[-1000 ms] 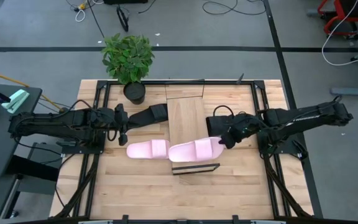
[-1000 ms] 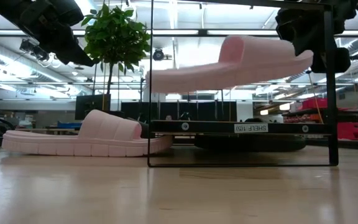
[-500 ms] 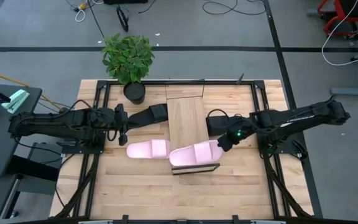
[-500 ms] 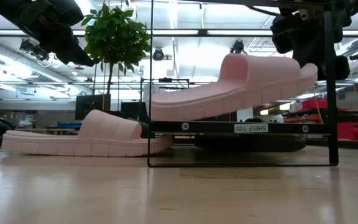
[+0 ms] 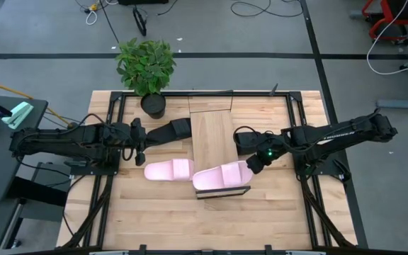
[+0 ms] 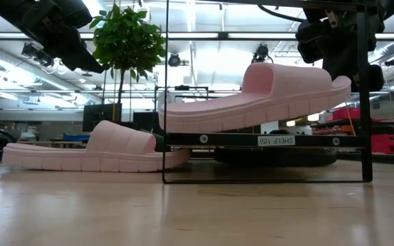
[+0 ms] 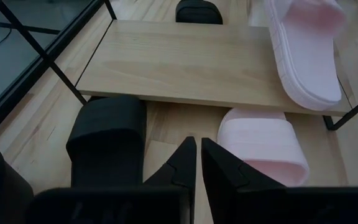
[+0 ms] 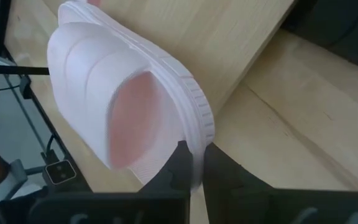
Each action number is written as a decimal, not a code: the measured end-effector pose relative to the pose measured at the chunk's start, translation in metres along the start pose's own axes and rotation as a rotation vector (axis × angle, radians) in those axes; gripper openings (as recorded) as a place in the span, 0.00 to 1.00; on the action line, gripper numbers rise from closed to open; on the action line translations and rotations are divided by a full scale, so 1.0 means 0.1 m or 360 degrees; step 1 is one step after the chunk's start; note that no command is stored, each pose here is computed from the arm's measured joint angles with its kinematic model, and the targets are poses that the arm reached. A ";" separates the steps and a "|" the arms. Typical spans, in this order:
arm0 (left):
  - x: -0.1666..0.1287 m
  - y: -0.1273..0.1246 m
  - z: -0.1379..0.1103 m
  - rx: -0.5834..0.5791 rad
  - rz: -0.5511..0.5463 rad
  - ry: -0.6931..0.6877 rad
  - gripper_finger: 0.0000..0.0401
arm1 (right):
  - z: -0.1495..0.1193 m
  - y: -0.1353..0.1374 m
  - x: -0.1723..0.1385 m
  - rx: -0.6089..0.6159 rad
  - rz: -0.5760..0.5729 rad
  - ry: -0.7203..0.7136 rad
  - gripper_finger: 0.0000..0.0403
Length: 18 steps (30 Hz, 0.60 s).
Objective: Pick and place slides into the shelf
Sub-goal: Put the right pink slide on the shelf
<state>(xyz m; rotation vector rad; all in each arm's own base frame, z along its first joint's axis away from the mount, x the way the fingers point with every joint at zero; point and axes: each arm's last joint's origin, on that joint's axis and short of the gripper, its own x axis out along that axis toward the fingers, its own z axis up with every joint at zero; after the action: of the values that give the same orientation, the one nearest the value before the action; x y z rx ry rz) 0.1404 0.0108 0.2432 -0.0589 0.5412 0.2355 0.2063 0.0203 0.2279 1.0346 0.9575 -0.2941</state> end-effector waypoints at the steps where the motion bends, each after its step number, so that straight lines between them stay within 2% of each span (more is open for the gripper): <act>1: 0.00 0.00 0.00 0.0000 0.0000 0.0000 0.09 | 0.00 0.00 0.00 0.0000 -0.0003 -0.0005 0.04; 8: 0.00 0.00 0.00 0.0000 0.0000 0.0000 0.07 | 0.01 0.03 0.00 0.0031 0.0058 0.0012 0.04; 18: 0.00 0.00 0.00 0.0000 0.0000 0.0000 0.07 | -0.06 0.06 0.01 0.0064 0.0041 0.0019 0.04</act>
<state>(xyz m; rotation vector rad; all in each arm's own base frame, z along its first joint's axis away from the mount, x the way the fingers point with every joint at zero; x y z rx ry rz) 0.1404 0.0108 0.2432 -0.0589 0.5412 0.2355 0.2074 0.0284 0.2291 1.0858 0.9517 -0.2870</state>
